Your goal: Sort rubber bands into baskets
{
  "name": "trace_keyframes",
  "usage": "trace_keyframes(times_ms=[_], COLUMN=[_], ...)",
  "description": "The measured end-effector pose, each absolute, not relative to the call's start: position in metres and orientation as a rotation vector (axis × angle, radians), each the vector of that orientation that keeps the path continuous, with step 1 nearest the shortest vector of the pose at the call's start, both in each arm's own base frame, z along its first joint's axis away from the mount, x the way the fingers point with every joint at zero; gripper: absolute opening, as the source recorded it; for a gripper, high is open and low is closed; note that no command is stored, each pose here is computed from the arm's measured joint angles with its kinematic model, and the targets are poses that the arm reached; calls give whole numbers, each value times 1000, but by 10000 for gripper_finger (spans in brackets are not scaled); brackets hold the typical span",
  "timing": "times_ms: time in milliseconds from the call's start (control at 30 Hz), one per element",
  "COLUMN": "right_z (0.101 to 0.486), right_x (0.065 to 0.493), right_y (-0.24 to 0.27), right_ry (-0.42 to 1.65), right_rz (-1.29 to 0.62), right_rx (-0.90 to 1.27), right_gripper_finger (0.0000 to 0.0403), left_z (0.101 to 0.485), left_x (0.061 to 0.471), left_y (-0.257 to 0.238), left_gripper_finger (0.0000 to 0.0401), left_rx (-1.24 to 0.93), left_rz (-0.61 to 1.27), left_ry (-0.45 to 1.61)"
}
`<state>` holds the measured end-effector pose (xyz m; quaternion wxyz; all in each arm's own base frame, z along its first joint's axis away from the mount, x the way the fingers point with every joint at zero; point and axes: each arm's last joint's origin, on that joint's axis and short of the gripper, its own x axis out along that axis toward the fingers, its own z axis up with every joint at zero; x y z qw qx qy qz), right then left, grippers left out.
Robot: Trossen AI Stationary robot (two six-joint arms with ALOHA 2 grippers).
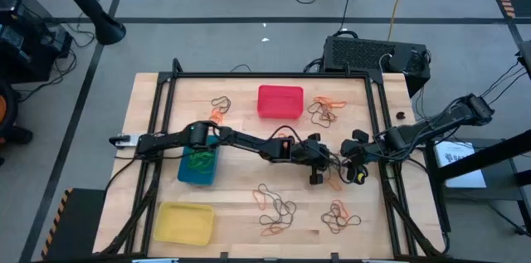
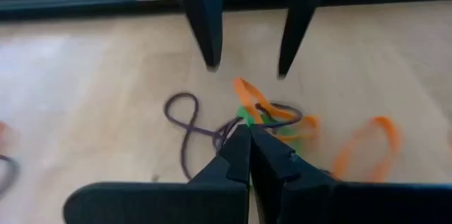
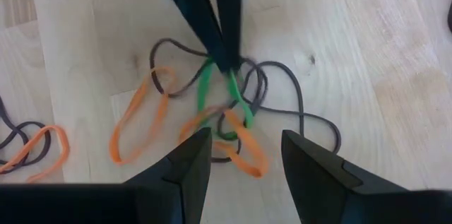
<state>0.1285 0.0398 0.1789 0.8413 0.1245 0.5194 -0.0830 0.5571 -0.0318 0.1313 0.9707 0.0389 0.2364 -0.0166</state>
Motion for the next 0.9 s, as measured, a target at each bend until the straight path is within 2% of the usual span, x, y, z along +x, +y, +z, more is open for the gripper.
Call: trace_keyframes(times_ms=[200,400,500,767,900], right_z=[179,179,179,181,183], right_x=[128,129,129,133,137], right_y=[40,40,40,39,40], right_ry=[1098,1095,1089,1031,980], right_rz=[-176,-177,-176,-206,-200], right_rx=[263,262,264,235,219], right_gripper_finger=[165,165,165,165,165], left_z=[180,203,202,218,236], left_x=[541,526,521,479,448], left_y=[-32,-40,-44,-46,-45], left_gripper_finger=[3,2,2,2,2], left_rx=[180,239,258,402,389], left_rz=[-52,-74,-91,65,147], left_ry=[552,637,688,1040,1234])
